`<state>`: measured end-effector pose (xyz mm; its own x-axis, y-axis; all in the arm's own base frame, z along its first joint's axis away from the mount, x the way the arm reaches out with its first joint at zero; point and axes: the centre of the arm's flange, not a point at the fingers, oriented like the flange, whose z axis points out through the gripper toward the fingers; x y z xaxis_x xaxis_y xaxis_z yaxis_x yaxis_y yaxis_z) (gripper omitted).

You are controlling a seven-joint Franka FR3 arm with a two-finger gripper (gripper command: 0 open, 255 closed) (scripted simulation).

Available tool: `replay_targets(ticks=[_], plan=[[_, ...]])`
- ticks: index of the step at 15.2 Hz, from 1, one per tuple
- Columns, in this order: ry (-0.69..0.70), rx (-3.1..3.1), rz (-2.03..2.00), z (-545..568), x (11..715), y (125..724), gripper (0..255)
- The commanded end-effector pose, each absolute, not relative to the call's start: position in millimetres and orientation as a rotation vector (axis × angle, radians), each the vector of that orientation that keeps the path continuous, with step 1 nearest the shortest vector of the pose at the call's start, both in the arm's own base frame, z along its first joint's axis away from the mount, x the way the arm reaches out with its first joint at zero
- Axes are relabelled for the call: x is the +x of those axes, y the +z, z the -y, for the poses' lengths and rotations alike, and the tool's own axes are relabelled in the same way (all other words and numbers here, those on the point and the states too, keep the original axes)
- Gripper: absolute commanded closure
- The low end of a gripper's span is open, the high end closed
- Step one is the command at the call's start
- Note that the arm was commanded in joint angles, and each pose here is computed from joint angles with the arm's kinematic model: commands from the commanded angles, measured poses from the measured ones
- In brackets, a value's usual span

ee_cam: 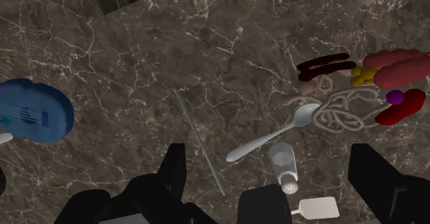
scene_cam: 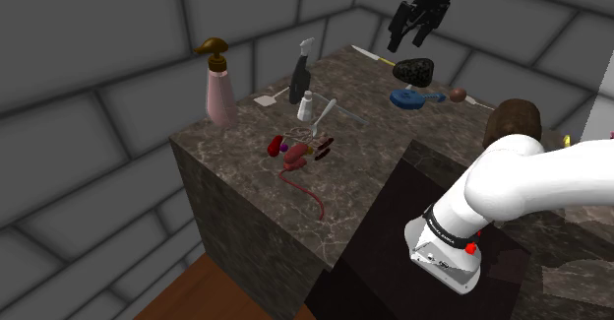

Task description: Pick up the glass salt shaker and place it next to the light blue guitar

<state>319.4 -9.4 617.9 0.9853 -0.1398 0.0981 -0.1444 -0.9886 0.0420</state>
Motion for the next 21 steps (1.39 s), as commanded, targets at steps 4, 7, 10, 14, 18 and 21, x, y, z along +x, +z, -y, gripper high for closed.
replay_targets(ticks=[4, 7, 10, 14, 18, 21], plan=[[0.118, 3.075, 0.197, 3.4, 351.9, 592.3, 0], [0.089, 3.069, 0.173, -2.9, 383.8, 566.0, 0], [0.061, 3.062, 0.150, -9.4, 415.1, 539.1, 0], [0.023, 3.052, 0.118, -18.5, 455.9, 502.1, 0], [-0.014, 3.041, 0.087, -27.8, 495.5, 464.0, 0], [-0.042, 3.032, 0.064, -35.1, 524.5, 434.7, 0]])
